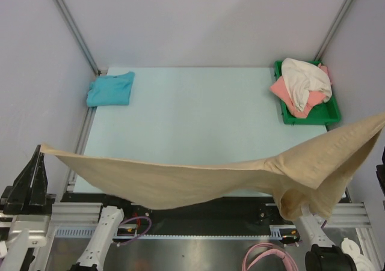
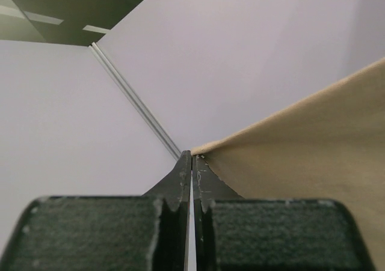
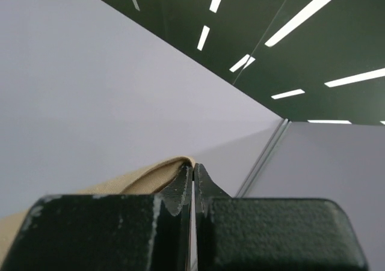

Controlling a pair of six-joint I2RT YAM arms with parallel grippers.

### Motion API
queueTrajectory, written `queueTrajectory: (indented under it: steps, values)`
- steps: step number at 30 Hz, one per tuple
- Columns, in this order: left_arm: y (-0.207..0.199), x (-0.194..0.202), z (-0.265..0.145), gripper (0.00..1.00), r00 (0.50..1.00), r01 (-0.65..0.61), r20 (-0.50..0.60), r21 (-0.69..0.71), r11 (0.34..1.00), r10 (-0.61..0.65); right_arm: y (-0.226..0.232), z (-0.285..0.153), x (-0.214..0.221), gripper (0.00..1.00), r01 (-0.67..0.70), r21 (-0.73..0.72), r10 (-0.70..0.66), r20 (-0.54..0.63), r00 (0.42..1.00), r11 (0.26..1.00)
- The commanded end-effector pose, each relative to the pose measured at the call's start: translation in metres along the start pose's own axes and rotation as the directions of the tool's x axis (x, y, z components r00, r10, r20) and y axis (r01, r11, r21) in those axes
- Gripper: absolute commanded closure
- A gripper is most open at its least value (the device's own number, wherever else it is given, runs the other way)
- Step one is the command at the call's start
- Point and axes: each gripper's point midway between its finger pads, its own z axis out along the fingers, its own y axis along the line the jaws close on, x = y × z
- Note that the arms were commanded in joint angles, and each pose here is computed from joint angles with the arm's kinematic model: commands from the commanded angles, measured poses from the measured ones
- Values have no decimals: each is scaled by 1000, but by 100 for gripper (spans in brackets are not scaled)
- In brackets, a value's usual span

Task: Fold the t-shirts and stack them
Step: Flatten the tshirt out

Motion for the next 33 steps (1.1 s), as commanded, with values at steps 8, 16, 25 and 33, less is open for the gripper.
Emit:
queueTrajectory:
  steps: [8, 16, 25, 33]
  values:
    - [-18, 108, 94, 100, 967, -14, -254, 19, 1000, 19, 19, 100, 152, 100, -54, -48, 42, -220, 975, 997]
    - [-104, 238, 123, 100, 896, 63, -444, 174, 983, 21, 104, 107, 334, 100, -160, -176, 62, -462, 885, 971]
    - [-212, 416, 122, 99, 736, 89, -653, 358, 929, 181, 190, 81, 511, 100, -210, -243, -2, -658, 753, 947]
    - [-250, 499, 146, 100, 648, 149, -735, 380, 913, 200, 242, 99, 605, 100, -245, -238, -17, -748, 663, 940]
